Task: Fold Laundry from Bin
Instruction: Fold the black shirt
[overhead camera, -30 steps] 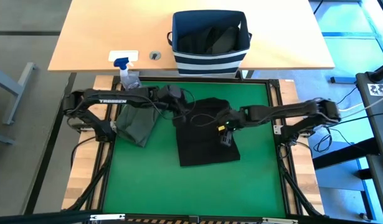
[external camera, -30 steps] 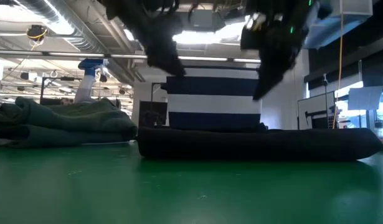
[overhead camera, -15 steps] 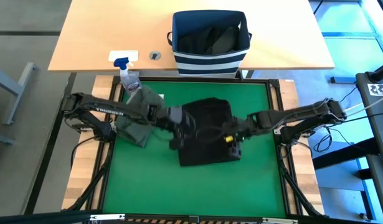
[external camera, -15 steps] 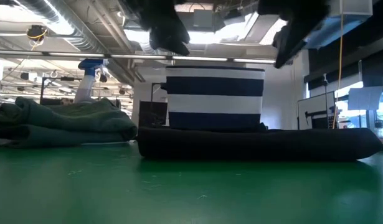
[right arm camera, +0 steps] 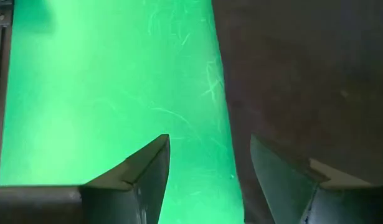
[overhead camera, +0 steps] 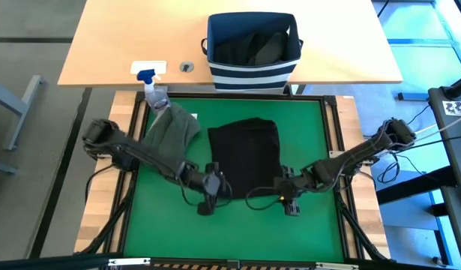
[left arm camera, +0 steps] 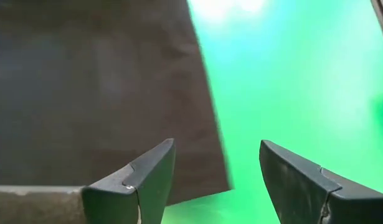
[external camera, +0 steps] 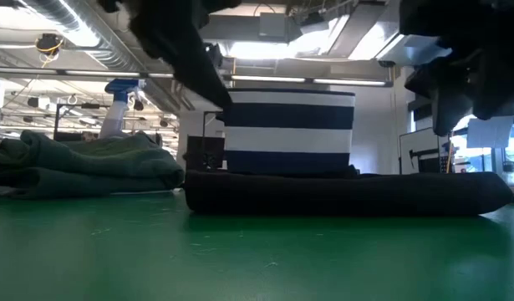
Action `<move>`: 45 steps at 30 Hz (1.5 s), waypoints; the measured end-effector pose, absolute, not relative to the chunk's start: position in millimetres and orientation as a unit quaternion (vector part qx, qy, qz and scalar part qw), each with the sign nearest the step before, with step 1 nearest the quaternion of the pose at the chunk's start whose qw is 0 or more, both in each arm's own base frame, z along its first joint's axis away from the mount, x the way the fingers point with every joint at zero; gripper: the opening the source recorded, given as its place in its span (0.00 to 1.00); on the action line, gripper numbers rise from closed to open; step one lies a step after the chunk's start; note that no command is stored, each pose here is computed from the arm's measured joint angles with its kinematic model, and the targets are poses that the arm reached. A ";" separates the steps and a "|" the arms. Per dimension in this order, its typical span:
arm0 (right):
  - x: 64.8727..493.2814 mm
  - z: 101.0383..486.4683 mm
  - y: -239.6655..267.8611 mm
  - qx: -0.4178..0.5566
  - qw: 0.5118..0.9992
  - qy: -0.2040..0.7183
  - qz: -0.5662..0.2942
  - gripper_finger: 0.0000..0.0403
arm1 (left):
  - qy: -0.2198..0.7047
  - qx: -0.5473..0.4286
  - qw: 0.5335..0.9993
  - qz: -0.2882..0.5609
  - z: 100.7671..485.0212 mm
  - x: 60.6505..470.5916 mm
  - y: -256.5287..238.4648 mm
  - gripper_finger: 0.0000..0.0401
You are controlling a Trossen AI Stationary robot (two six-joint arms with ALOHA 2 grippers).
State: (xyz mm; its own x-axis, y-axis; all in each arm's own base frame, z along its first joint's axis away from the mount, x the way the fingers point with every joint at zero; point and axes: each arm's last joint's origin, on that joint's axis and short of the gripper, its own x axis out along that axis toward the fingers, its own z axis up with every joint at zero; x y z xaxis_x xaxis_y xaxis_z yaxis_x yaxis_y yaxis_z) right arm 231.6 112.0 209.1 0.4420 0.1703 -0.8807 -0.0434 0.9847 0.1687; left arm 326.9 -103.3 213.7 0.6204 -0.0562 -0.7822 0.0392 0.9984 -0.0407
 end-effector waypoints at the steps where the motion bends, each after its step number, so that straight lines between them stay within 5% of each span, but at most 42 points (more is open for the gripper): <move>1: 232.0 208.8 112.1 0.061 0.848 0.522 0.064 0.56 | 0.437 -0.014 0.899 -0.028 208.7 328.2 -108.6 0.57; 14: 237.0 209.2 110.8 0.018 0.868 0.493 0.049 0.56 | 0.478 0.024 0.876 0.057 148.7 336.2 -131.3 0.57; 24: 242.2 178.8 115.9 -0.001 0.829 0.555 0.073 0.56 | 0.506 0.030 0.857 0.090 117.6 343.8 -123.9 0.55; 41: 244.8 131.8 113.1 -0.110 0.770 0.628 0.023 0.55 | 0.515 0.025 0.853 0.079 114.6 342.6 -125.5 0.14; 45: 245.3 127.5 113.8 -0.109 0.764 0.635 0.022 0.44 | 0.516 0.025 0.853 0.079 114.4 342.5 -125.5 0.07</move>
